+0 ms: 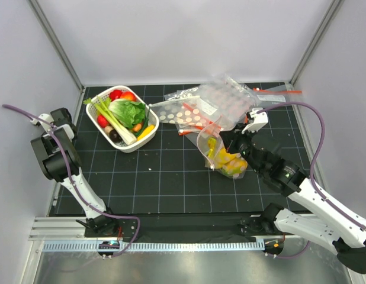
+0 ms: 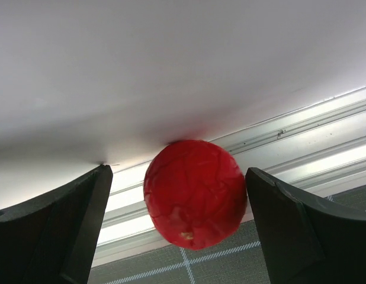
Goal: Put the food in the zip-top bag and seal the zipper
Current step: Pick up the fake fruit from the center of the board.
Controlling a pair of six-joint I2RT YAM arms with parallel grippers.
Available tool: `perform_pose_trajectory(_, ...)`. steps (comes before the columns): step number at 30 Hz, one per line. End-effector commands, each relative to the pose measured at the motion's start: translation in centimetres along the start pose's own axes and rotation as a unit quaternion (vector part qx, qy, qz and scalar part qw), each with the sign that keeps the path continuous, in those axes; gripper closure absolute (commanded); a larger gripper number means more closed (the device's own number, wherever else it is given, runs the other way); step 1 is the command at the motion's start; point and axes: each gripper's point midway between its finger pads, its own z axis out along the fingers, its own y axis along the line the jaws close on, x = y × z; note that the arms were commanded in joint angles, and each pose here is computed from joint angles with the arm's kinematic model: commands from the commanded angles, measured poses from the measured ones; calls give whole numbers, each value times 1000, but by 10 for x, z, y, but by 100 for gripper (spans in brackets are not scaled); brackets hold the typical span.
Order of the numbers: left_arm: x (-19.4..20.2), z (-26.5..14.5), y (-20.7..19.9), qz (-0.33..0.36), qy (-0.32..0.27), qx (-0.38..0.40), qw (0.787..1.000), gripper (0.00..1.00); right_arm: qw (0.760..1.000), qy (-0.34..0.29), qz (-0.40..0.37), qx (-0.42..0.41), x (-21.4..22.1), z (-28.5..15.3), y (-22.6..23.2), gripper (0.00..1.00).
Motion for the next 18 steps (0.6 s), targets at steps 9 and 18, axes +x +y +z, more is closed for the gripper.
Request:
perform_pose_trajectory(9, 16, 24, 18, 2, 24, -31, 999, 31, 999, -44, 17, -13, -24, -7, 5, 99)
perform_pose_trajectory(18, 0, 3, 29, -26, -3, -52, 998, 93, 999, -44, 16, -12, -23, -5, 5, 99)
